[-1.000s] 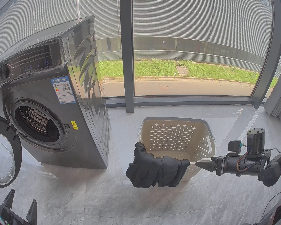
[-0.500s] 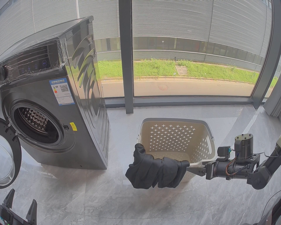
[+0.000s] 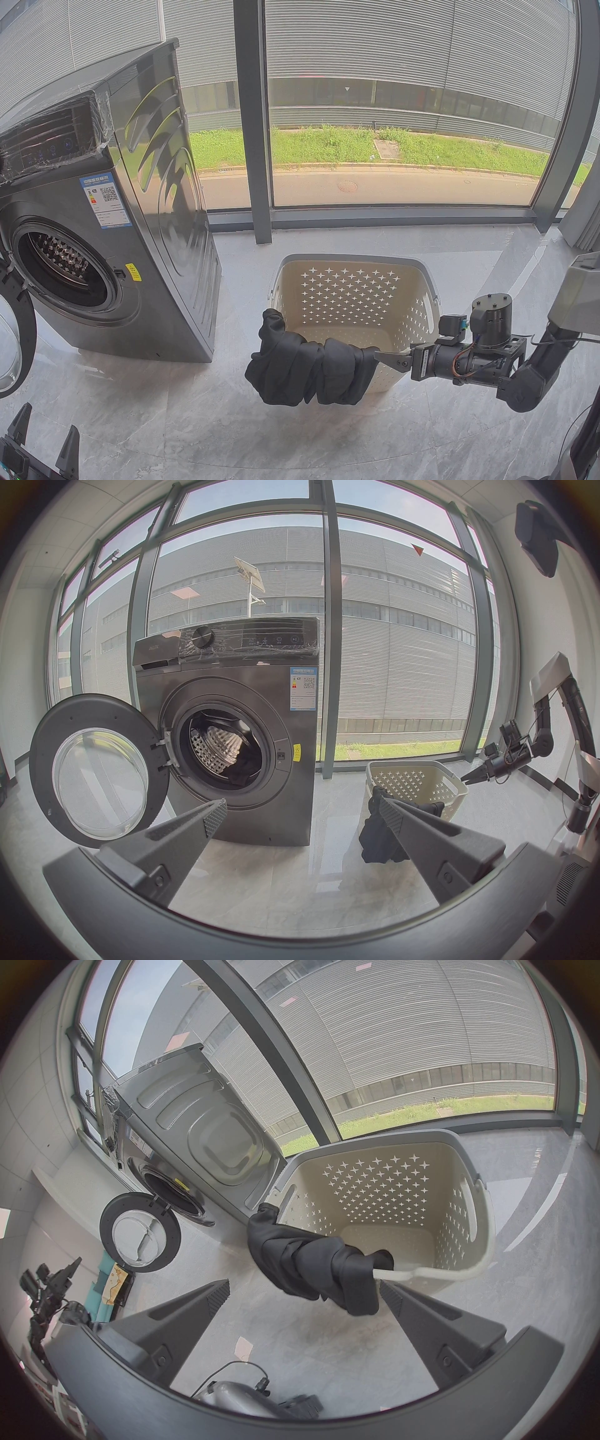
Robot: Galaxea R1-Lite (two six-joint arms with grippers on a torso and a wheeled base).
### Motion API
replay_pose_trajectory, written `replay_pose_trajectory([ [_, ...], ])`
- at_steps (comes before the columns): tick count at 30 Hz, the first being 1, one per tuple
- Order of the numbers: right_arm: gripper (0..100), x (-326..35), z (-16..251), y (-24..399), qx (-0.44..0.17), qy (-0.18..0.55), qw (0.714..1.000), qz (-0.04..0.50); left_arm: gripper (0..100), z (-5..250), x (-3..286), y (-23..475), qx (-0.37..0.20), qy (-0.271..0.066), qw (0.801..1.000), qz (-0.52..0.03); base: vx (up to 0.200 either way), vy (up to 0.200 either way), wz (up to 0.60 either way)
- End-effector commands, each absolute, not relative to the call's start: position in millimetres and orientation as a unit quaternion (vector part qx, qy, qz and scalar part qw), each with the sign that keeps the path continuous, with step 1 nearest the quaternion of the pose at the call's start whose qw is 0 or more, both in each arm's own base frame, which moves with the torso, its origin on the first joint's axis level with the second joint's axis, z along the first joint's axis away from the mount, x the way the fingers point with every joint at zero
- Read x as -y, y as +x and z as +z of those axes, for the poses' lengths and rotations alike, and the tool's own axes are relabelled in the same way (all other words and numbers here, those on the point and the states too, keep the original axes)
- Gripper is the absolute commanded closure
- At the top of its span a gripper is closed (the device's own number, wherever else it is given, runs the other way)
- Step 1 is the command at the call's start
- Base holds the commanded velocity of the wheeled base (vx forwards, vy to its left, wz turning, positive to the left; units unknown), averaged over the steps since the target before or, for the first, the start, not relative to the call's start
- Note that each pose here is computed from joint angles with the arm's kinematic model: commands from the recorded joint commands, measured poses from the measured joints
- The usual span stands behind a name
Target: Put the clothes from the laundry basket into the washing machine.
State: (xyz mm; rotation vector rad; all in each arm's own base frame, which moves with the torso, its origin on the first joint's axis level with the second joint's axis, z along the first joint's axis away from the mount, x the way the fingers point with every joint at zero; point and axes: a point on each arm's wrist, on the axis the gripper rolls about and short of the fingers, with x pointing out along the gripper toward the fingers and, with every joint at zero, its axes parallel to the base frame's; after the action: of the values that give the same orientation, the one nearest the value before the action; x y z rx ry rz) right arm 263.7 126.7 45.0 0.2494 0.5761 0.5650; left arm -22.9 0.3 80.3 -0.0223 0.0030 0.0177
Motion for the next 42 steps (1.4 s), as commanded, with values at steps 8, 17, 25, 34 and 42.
replay_pose_trajectory([
  [8, 0, -161, 2, 298, -0.280, 0.104, 0.921, 0.252, 0, 75, 0, -23, -0.001, -0.010, 1.000, 0.009, 0.000, 0.000, 0.00],
  [17, 0, -173, -3, 317, -0.260, 0.100, 0.933, 0.228, 0, 75, 0, -23, -0.001, -0.009, 1.000, 0.009, 0.000, 0.000, 0.00],
  [25, 0, -175, -17, 319, -0.273, 0.095, 0.930, 0.227, 0, 75, 0, -23, -0.001, -0.012, 1.000, 0.009, 0.000, 0.000, 0.00],
  [34, 0, -180, -38, 322, -0.280, 0.091, 0.928, 0.228, 0, 75, 0, -23, -0.001, -0.011, 1.000, 0.010, 0.067, 0.000, 0.00],
  [42, 0, -186, -45, 323, -0.263, 0.092, 0.931, 0.238, 0, 75, 0, -23, -0.001, -0.011, 1.000, 0.010, 0.000, 0.000, 0.00],
])
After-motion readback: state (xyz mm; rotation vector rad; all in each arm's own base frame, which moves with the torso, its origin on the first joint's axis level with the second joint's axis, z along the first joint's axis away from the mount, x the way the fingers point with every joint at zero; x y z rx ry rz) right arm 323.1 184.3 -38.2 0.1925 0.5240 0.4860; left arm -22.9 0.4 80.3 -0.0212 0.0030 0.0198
